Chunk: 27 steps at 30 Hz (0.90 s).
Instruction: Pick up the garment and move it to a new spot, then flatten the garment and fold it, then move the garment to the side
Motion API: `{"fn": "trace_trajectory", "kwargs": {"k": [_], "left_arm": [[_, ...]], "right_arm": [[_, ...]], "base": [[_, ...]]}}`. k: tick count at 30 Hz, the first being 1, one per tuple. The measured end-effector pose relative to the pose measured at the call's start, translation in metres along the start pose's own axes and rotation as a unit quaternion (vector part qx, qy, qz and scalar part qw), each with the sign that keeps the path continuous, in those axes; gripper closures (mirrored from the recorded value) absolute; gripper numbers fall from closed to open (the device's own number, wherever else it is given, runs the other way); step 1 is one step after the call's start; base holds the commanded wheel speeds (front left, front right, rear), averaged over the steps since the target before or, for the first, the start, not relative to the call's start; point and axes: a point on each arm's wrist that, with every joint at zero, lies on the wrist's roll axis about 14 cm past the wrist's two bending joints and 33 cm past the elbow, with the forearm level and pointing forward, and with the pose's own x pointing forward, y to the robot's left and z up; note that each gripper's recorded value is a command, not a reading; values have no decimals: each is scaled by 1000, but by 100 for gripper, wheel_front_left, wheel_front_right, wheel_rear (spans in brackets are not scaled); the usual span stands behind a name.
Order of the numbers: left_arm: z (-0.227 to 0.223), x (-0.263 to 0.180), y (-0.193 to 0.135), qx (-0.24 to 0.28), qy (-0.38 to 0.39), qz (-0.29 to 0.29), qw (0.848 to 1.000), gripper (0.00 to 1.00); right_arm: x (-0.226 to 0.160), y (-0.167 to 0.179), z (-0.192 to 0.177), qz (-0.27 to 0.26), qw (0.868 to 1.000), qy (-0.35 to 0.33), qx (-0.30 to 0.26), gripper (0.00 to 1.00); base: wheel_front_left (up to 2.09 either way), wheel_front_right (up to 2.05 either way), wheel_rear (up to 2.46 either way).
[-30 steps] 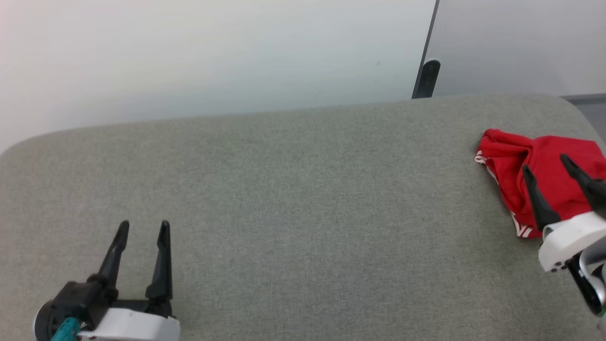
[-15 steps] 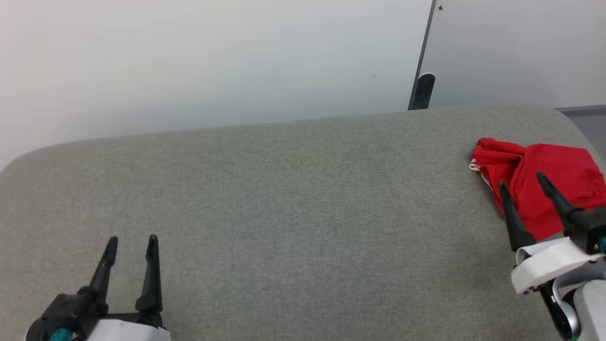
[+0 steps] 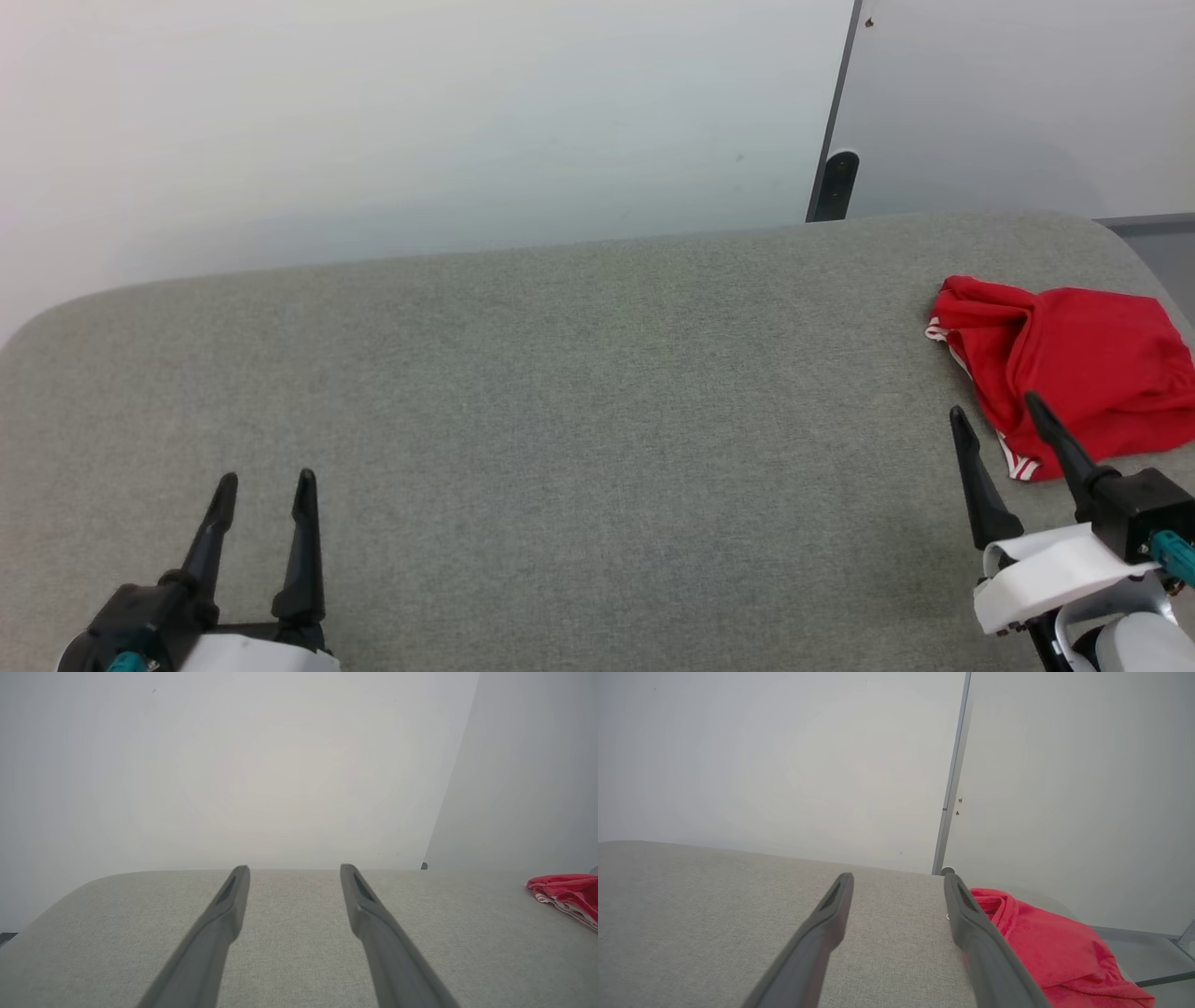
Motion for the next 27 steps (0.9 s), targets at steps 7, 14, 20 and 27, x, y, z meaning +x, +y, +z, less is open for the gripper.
{"fn": "trace_trajectory", "kwargs": {"k": [7,14,20,27], "left_arm": [[1,-1,1,0,-1,2,1000,0],[3,-1,3,0,-5,5,1000,0],[5,-1,3,0,-8,6,1000,0],[9,-2,4,-8,-15,8,1000,100]], "right_arm": [[-6,6,-7,-3,1000,7,15,0],[-11,8,-13,-4,1000,16,22,0],[-11,10,-16,-4,1000,19,24,0],[-12,11,-17,-4,999,21,26,100]], "base": [[0,0,0],[0,0,0],[0,0,0],[0,0,0]]}}
